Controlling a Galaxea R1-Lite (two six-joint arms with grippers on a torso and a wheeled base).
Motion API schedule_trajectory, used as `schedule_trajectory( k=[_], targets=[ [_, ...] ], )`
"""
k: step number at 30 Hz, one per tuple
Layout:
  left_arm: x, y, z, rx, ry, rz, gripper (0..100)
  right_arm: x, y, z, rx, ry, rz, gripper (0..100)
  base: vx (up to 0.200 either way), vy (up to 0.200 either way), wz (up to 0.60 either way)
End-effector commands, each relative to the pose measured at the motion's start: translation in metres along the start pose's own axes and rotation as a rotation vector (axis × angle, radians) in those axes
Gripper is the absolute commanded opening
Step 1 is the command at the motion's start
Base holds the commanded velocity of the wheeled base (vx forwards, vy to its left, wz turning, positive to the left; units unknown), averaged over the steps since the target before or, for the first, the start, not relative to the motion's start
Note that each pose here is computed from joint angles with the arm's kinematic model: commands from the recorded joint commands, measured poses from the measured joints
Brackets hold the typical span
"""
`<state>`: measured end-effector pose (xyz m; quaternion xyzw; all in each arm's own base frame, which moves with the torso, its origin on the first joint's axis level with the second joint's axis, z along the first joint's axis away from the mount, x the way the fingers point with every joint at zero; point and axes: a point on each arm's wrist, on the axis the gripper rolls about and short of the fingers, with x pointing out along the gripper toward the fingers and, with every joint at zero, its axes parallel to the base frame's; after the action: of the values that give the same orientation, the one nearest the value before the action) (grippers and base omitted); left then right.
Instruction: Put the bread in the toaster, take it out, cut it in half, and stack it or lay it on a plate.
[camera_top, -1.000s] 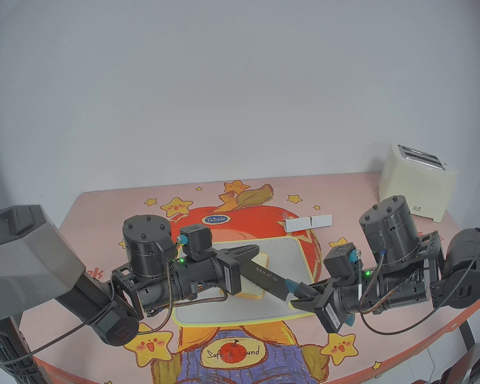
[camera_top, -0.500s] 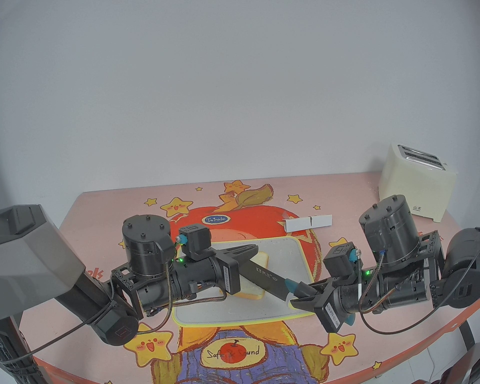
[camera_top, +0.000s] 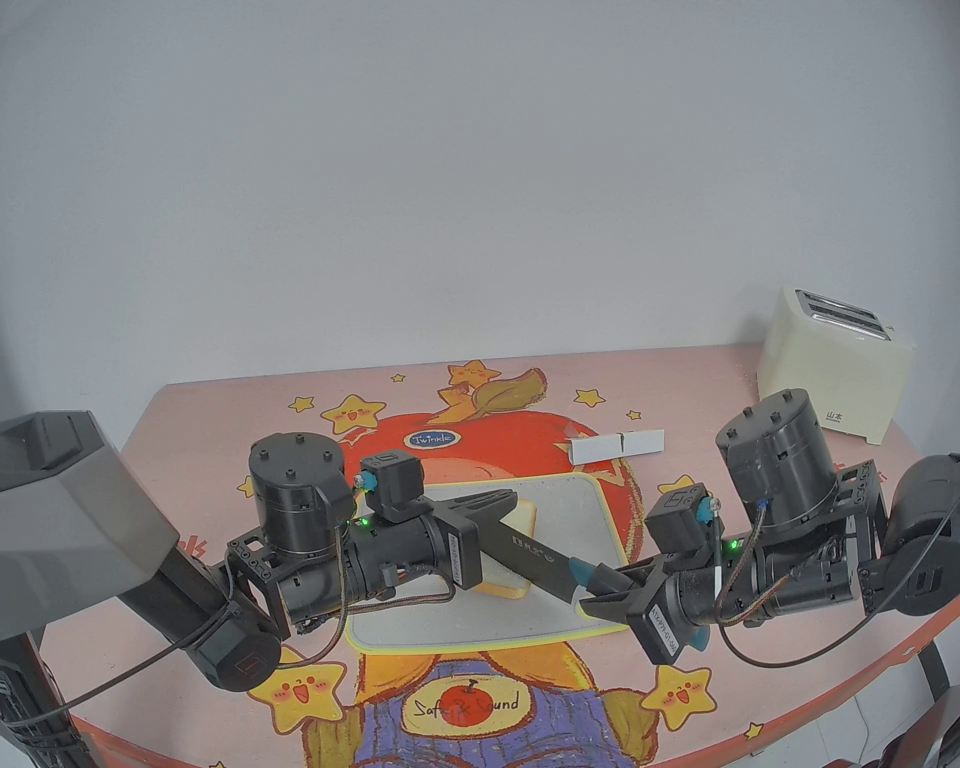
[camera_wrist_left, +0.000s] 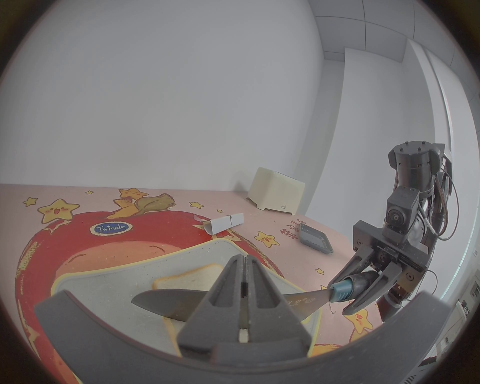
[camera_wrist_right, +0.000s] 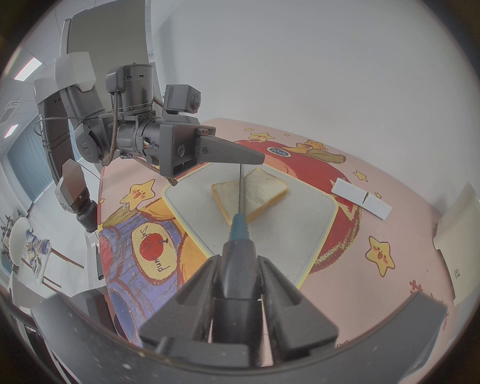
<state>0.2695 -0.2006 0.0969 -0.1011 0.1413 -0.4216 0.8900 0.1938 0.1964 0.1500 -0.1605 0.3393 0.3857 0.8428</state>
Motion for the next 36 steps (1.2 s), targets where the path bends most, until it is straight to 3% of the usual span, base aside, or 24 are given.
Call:
schedule_trajectory(
  k=[1,14,24,31,36],
  targets=[
    [0.001,0.001,-0.003,-0.004,0.011,0.003,0,0.0,0.0,0.002,-0.001,-0.008,0.0,0,0.0,0.0,0.0],
    [0.0,-0.002,0.001,0.0,-0.002,-0.005,0,0.003,0.0,-0.004,0.0,0.018,0.002,0,0.0,0.0,0.0],
    [0.001,-0.001,-0.002,-0.002,0.009,-0.002,0,0.001,0.002,0.008,-0.007,-0.024,0.005,0,0.0,0.0,0.0],
    [-0.001,-0.003,0.001,0.002,-0.003,-0.008,0,0.006,0.0,-0.01,0.004,0.044,0.001,0,0.0,0.0,0.0],
    [-0.005,-0.007,0.009,0.009,-0.028,-0.017,0,0.006,0.0,-0.01,0.001,0.041,0.003,0,0.0,0.0,0.0]
  ],
)
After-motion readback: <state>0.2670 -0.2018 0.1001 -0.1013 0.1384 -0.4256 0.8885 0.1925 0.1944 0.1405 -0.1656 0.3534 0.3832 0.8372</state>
